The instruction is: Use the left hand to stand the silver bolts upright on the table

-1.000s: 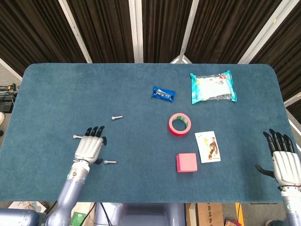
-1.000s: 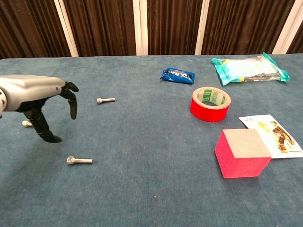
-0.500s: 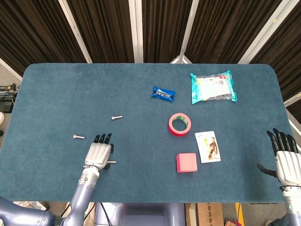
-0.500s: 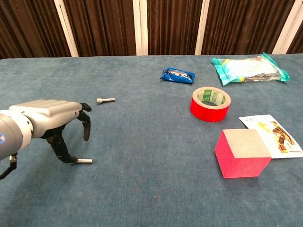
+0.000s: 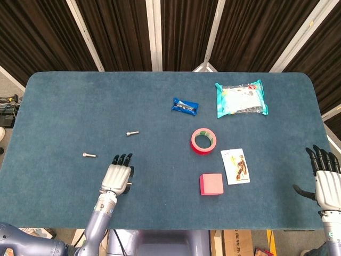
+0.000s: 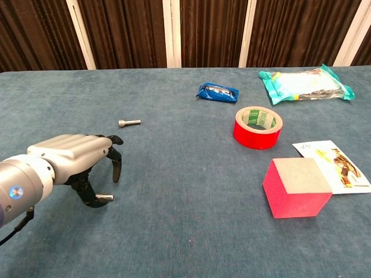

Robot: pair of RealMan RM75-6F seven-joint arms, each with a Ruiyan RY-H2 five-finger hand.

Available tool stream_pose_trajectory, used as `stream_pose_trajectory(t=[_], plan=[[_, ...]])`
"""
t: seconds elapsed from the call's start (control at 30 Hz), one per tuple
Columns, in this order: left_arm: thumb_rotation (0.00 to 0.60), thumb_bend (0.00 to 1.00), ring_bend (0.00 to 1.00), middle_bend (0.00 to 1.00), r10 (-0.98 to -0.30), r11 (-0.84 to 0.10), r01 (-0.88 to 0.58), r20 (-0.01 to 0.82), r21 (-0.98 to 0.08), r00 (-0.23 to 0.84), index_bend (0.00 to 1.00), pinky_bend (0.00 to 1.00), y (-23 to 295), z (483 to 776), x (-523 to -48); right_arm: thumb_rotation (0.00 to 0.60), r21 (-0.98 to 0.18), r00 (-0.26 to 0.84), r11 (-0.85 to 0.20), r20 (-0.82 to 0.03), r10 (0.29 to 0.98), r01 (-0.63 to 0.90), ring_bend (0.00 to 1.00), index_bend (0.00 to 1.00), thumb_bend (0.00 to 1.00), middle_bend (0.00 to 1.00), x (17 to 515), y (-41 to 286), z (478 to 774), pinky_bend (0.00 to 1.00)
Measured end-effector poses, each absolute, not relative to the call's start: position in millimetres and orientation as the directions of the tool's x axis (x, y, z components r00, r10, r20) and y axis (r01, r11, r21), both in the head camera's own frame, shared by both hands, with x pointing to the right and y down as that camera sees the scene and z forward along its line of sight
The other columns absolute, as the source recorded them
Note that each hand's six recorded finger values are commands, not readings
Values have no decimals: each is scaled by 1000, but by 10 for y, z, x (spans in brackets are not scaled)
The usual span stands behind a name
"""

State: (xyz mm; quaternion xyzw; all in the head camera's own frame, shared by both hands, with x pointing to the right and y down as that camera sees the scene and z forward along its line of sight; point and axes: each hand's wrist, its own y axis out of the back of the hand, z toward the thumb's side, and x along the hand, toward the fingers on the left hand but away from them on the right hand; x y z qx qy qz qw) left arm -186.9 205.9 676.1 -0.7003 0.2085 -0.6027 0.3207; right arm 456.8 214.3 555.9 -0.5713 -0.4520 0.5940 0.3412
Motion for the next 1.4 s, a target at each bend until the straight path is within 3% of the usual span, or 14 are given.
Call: stream_pose_trajectory(t=[0.7,1.4], plan=[[600,415,0,0,-731,-610,178,635,-772,250,479,0,2198,6735,-1842,600,-927,-138,-354,-370,919,128,0,95,7,6,4592,2135,5564,0],[600,415,0,0,-738,-601,192,631,-776,241,501,0,2262,6833,-1868,600,-923,-152,-362,-380,912,133,0,95,8,6,4607,2133,5606,0]])
